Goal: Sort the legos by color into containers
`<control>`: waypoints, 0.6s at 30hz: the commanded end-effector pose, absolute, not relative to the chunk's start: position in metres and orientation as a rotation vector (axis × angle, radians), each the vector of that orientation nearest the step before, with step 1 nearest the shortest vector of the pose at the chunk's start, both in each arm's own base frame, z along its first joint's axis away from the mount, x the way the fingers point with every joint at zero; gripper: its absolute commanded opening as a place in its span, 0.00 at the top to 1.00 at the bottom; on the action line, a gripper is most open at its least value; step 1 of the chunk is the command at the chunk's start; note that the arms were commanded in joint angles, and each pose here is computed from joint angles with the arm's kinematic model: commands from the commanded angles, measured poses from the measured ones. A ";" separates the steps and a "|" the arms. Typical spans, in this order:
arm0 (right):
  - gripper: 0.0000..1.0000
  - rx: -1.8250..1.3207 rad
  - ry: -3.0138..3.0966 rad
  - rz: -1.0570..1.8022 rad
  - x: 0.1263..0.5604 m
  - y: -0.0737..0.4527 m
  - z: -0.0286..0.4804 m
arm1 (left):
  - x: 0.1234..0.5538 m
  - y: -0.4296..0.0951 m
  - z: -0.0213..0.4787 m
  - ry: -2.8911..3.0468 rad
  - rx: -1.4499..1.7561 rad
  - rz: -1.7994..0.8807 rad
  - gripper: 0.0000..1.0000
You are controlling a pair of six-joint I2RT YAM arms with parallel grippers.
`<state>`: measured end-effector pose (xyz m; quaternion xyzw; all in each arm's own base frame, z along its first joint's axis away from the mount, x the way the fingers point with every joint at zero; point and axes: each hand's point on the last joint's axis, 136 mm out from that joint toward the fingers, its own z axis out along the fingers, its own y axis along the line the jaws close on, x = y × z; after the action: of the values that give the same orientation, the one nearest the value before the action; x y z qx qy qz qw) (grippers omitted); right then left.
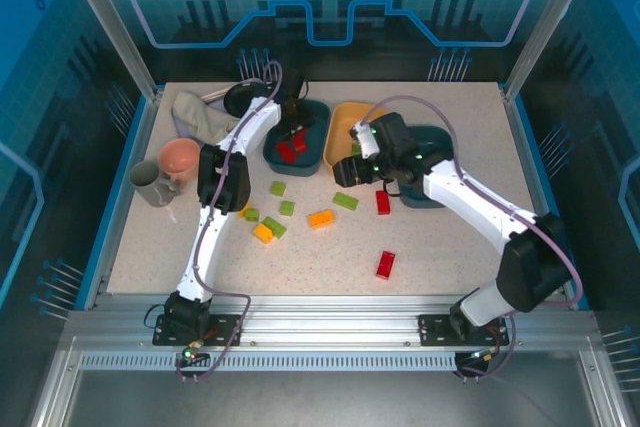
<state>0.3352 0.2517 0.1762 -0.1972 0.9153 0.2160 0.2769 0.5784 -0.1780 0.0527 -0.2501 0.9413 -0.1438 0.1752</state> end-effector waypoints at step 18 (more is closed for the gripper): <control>0.34 -1.059 2.736 -0.023 0.341 0.247 0.046 | 0.467 -0.179 0.209 2.486 -0.692 -0.665 0.25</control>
<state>0.3389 0.2472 0.0487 -0.3405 0.9334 0.0170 0.1122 0.4901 -0.1728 0.1859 -0.2424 0.9215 -0.2017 0.2265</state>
